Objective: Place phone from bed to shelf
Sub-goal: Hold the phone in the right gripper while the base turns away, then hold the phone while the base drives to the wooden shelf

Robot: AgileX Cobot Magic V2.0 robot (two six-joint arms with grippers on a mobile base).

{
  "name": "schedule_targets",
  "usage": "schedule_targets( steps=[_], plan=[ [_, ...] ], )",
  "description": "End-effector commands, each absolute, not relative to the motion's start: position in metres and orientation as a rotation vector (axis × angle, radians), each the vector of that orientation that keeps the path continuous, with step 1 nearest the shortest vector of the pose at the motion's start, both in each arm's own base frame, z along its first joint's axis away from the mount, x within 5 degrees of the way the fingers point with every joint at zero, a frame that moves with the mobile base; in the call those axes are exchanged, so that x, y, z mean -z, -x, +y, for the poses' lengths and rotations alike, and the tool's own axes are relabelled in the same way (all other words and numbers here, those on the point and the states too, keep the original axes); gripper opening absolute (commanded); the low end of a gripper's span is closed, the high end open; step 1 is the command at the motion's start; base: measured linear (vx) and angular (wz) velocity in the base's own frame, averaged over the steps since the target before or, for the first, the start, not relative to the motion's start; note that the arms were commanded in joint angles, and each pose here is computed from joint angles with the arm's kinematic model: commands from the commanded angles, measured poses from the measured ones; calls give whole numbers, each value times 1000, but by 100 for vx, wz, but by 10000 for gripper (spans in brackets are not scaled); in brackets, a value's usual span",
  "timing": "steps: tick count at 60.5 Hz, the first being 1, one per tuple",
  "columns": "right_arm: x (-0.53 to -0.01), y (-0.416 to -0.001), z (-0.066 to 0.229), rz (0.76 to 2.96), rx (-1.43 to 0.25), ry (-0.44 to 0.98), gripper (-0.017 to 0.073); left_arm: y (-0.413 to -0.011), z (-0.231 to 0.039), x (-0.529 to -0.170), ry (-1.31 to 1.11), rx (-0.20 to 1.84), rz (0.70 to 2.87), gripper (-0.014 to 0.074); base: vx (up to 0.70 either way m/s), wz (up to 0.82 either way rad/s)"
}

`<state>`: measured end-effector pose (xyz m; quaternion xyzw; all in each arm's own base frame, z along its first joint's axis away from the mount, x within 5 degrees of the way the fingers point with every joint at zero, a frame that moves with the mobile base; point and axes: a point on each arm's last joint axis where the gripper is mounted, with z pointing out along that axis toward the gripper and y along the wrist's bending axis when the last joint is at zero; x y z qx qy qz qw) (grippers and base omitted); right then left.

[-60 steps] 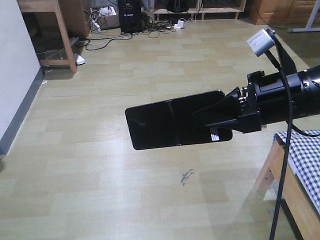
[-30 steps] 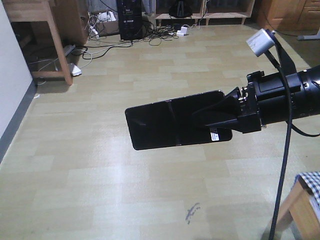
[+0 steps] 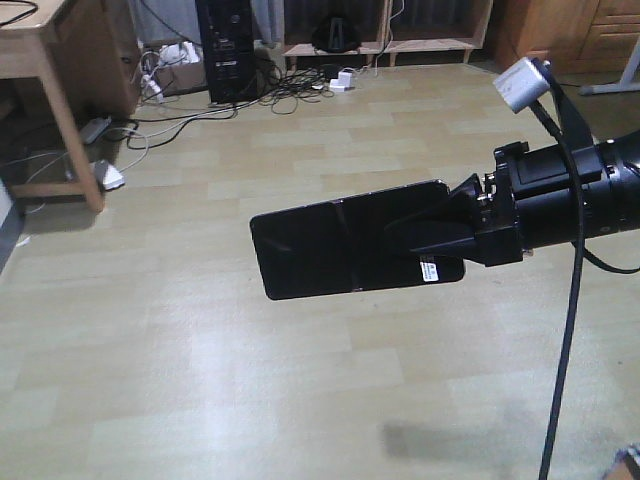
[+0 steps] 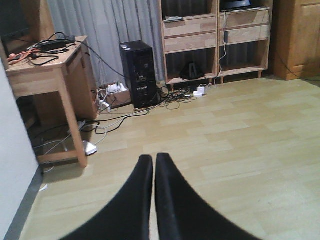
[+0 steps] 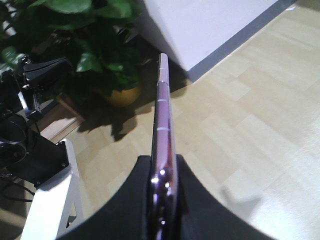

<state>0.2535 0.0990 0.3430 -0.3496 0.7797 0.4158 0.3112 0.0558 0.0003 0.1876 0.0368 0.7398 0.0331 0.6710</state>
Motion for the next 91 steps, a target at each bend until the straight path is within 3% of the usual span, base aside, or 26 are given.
schedule_targets(
  steps=[1, 91],
  plan=[
    [-367, -241, 103, 1947, -1198, 942, -1, -55, 0, -203, -75, -64, 1564, 1, 50, -16],
    [-367, -242, 103, 1948, -1197, 942, -1, -55, 0, -203, -75, -64, 1564, 1, 49, -18]
  ],
)
